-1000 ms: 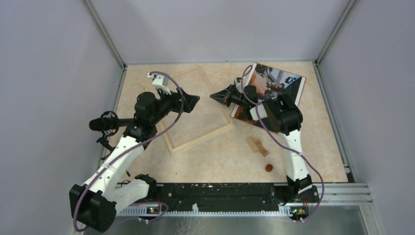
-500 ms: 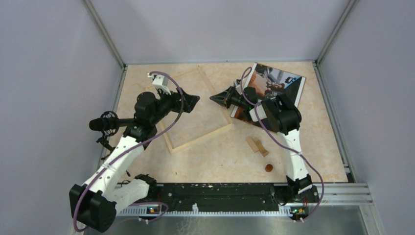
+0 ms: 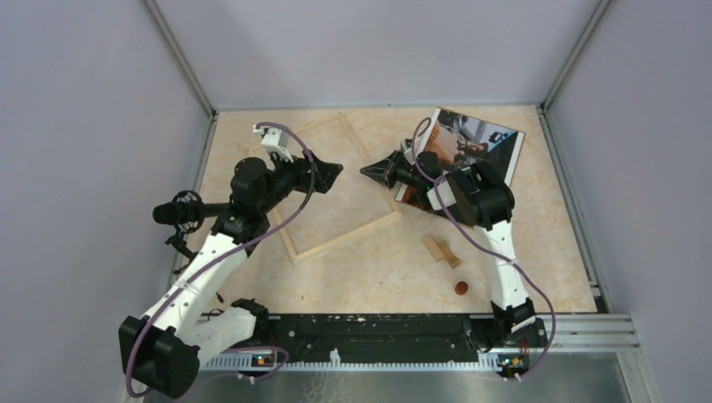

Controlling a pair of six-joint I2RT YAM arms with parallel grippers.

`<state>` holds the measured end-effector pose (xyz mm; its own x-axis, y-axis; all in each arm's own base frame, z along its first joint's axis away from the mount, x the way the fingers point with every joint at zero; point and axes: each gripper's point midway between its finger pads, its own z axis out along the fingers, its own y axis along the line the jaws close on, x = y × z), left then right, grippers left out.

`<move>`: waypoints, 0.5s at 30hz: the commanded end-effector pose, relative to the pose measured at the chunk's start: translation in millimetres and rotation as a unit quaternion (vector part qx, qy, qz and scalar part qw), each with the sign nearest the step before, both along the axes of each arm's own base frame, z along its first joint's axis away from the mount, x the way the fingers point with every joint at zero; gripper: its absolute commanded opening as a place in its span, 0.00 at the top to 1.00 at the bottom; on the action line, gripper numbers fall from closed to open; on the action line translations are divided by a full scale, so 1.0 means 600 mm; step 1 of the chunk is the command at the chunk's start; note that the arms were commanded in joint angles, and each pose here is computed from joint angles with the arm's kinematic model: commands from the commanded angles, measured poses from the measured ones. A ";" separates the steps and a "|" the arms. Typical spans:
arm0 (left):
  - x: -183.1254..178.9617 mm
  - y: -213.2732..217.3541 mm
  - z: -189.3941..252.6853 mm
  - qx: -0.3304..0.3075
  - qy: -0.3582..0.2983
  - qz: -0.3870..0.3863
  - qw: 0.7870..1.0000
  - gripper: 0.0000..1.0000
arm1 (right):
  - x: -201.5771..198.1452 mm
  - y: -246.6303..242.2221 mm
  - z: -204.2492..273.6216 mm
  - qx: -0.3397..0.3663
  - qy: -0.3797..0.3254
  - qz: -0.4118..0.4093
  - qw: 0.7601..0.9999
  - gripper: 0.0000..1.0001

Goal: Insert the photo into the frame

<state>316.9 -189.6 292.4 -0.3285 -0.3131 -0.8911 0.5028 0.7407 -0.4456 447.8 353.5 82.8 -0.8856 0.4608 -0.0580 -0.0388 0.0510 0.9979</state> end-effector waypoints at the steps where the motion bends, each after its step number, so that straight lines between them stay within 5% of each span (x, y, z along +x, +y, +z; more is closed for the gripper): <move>1: -0.006 -0.002 0.051 -0.019 -0.045 -0.009 0.999 0.02 | 0.004 0.021 0.026 0.006 -0.045 0.005 0.999 0.96; 15: -0.008 -0.002 0.054 -0.019 -0.049 -0.010 0.999 0.02 | 0.005 0.021 0.029 -0.049 -0.071 0.009 0.996 0.81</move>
